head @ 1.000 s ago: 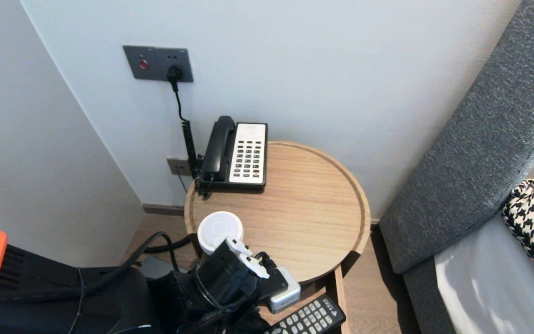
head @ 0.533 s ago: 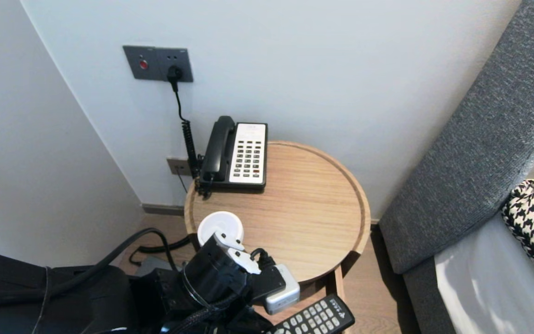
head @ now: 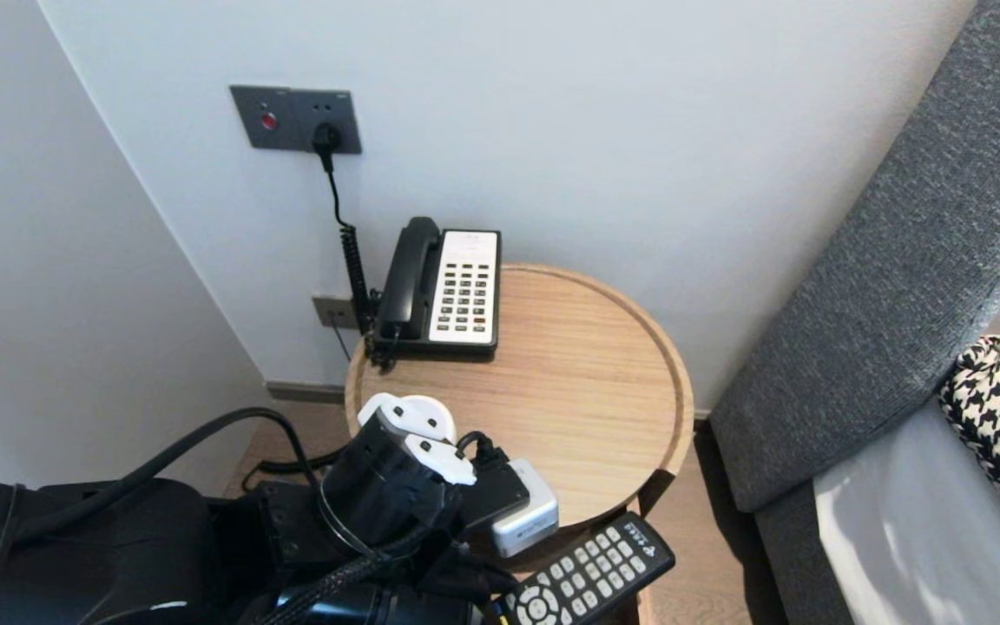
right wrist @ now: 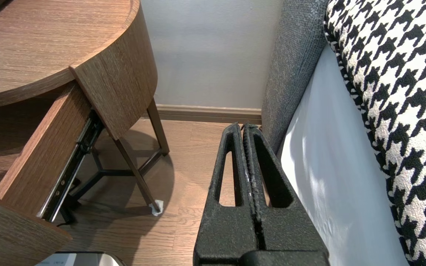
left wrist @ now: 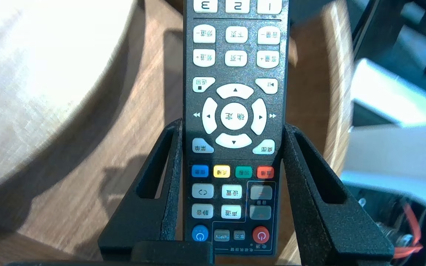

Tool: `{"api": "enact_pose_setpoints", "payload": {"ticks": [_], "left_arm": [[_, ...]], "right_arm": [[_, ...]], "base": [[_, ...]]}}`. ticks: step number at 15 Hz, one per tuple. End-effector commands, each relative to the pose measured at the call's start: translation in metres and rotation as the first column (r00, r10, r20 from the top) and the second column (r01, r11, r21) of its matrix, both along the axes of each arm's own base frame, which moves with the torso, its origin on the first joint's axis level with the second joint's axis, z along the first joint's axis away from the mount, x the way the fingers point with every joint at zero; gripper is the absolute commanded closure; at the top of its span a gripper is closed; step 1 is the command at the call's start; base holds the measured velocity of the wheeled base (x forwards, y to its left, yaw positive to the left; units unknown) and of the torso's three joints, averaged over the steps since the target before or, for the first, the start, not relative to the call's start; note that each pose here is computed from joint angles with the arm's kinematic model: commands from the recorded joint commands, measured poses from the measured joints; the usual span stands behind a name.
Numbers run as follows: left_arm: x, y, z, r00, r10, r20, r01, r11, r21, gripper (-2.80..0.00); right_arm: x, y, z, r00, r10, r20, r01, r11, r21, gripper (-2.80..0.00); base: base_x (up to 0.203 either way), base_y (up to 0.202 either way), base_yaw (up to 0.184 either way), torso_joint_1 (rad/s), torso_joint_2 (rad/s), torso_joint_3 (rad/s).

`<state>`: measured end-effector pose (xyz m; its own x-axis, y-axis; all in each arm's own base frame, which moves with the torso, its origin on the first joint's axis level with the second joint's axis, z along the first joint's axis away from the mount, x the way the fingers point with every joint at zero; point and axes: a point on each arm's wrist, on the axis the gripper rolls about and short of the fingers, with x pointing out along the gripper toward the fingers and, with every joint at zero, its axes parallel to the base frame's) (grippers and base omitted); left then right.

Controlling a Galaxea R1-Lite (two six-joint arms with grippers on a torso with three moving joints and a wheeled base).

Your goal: Take the remote control out of the drawer one by one and place them on the table

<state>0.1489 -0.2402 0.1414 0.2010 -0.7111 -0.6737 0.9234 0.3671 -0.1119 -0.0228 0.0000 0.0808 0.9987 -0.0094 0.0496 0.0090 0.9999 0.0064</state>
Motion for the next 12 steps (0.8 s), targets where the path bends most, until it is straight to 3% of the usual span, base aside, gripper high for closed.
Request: {"api": "enact_pose_setpoints", "payload": {"ticks": [1, 6, 9, 12], "left_arm": [[0.001, -0.002, 0.008, 1.000, 0.015, 0.003, -0.015, 0.999, -0.031, 0.00], [0.017, -0.020, 0.023, 0.981, 0.193, -0.001, -0.193, 0.977, -0.087, 0.00], [0.032, -0.029, 0.031, 0.948, 0.318, -0.014, -0.317, 0.941, -0.114, 0.00], [0.041, -0.036, 0.039, 0.917, 0.398, -0.024, -0.399, 0.915, -0.065, 0.00]], "right_arm": [[0.002, 0.000, -0.007, 1.000, 0.000, -0.025, 0.000, 1.000, 0.000, 0.00], [0.002, 0.000, -0.007, 1.000, 0.000, -0.025, 0.000, 1.000, 0.000, 0.00], [0.002, 0.000, -0.007, 1.000, 0.000, -0.025, 0.000, 1.000, 0.000, 0.00], [0.002, 0.000, -0.007, 1.000, 0.000, -0.025, 0.000, 1.000, 0.000, 0.00]], "base": [[0.000, 0.000, 0.000, 0.000, 0.00, 0.000], [0.000, 0.000, 0.000, 0.000, 0.00, 0.000], [0.000, 0.000, 0.000, 0.000, 0.00, 0.000], [0.000, 0.000, 0.000, 0.000, 0.00, 0.000]]}}
